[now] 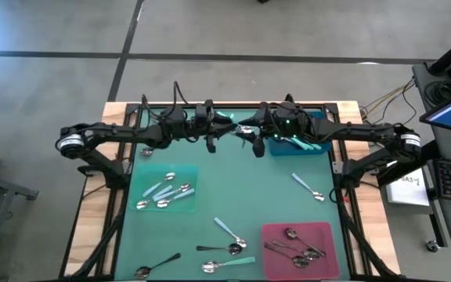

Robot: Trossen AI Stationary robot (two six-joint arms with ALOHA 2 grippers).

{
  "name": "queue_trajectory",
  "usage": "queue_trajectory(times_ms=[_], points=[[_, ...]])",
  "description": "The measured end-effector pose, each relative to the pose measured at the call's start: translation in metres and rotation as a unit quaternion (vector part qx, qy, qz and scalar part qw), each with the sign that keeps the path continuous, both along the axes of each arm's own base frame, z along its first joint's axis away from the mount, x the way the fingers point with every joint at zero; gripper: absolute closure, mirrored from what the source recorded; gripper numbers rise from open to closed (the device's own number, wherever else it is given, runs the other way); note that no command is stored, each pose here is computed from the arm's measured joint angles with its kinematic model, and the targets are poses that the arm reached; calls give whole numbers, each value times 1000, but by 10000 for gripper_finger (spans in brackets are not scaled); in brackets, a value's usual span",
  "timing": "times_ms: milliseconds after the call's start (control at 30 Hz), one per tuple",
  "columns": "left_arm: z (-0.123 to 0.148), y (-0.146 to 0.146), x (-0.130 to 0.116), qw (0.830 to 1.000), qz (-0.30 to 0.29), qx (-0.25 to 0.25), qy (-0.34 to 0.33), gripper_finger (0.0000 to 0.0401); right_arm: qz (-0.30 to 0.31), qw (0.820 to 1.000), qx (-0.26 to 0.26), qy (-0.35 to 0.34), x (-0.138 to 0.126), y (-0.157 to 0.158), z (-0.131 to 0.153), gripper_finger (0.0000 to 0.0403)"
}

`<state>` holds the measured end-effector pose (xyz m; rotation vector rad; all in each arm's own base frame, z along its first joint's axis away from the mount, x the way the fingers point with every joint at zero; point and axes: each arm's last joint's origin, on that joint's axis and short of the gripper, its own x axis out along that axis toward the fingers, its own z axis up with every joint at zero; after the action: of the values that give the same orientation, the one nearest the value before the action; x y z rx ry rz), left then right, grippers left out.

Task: Sort silverware by color (type)
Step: Put the green spoon into the blue bin

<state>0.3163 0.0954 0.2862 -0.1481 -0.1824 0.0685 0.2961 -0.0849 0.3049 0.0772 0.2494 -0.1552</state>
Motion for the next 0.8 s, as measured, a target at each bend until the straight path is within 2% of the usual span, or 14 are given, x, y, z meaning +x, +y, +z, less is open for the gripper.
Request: queue_trajectory(times_ms=[367,500,700,800], points=[[-1,-5,3,1000,-9,1,-1,346,5,1000,-19,-23,2,0,5,206],[-1,-5,3,1000,-8,2,-5,346,8,999,-26,-27,2,0,5,248],[0,-5,2,1000,-5,4,-7,346,11,999,-30,-28,2,0,6,357],[0,-5,2,1000,-5,5,-9,346,11,999,-30,-28,2,0,6,360]])
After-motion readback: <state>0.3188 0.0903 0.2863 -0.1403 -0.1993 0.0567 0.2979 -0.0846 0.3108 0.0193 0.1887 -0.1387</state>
